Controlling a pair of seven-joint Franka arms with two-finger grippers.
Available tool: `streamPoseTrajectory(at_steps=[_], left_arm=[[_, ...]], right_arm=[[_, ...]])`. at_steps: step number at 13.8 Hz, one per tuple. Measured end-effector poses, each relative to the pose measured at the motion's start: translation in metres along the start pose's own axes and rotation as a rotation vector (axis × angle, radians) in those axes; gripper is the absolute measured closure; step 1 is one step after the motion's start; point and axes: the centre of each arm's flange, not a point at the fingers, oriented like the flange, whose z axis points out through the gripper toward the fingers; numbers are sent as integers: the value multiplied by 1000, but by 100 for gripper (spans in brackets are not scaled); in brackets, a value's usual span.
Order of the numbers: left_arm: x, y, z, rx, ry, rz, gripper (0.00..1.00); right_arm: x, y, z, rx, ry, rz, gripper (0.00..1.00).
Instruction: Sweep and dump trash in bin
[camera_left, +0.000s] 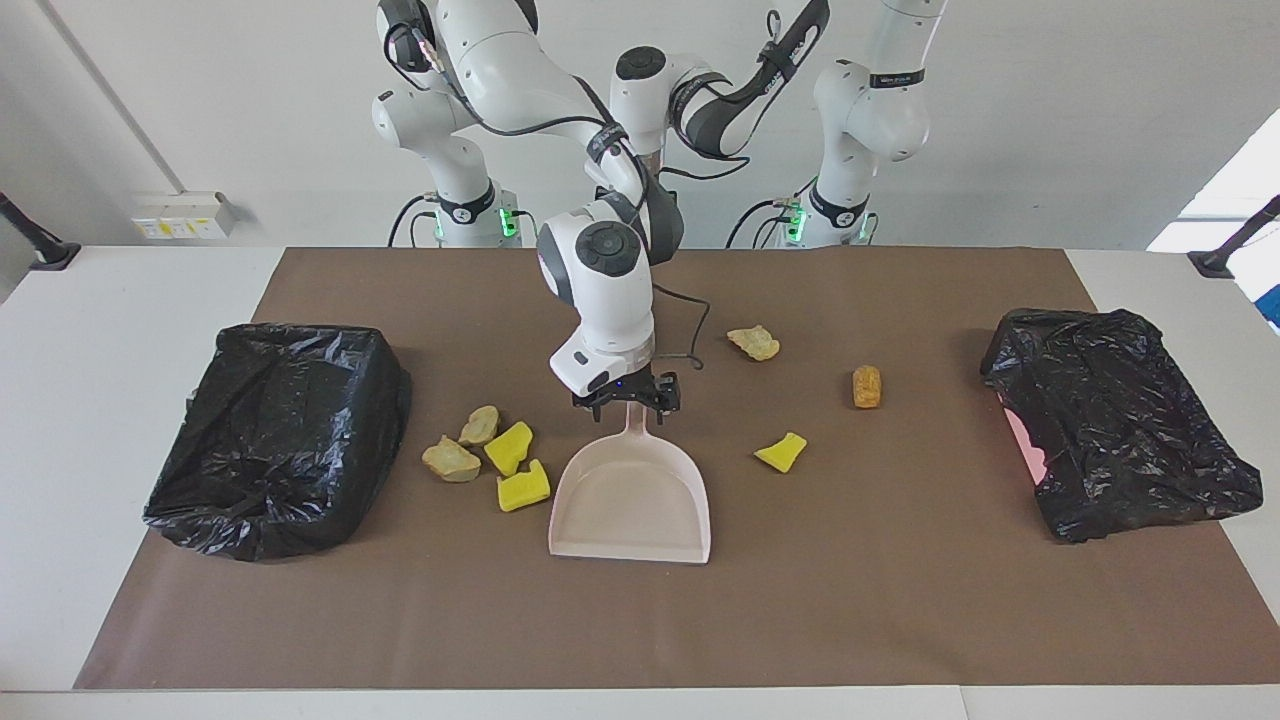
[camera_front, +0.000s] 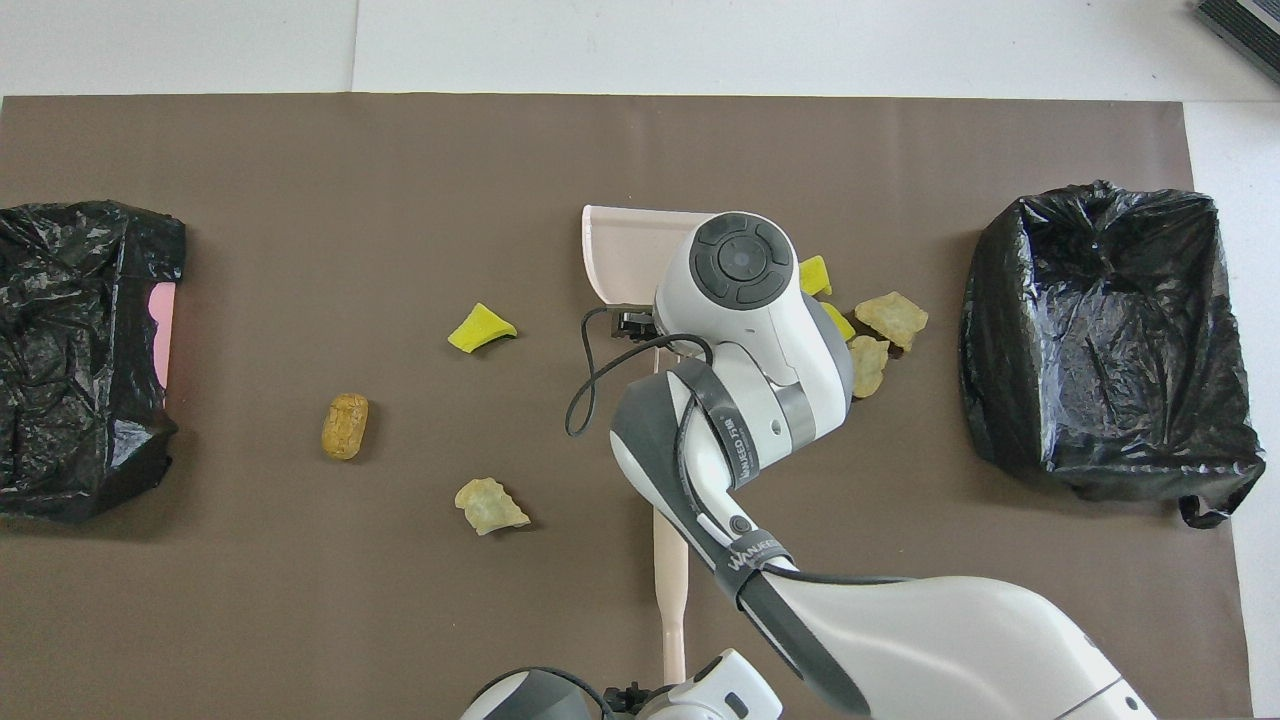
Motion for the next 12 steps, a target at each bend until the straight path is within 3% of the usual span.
streamPoseTrajectory(at_steps=[3, 4, 5, 6, 7, 9, 10, 11, 12], left_arm=[[2, 2, 10, 10, -7, -2, 22], [3, 1, 10, 10, -7, -3, 26], [3, 1, 10, 9, -6, -4, 36], [4, 1, 9, 8, -6, -5, 42], [5, 1, 9, 7, -5, -6, 43], [6, 1, 8, 7, -3, -3, 68], [7, 1, 8, 8, -2, -1, 74], [8, 0, 8, 9, -3, -4, 74], [13, -4, 7, 13, -6, -16, 74]], right_arm=[[-5, -4, 4, -4, -7, -8, 0], [-6, -4, 5, -6, -10, -10, 6], [-7, -4, 7, -8, -13, -10, 7], [-7, -3, 9, -10, -15, -9, 14], [-8, -2, 10, -12, -18, -10, 28], [-8, -2, 11, -13, -20, -10, 50], [-8, -2, 11, -13, -20, -10, 63], [-9, -2, 11, -13, -20, -10, 69], [-9, -2, 11, -13, -20, -10, 69]])
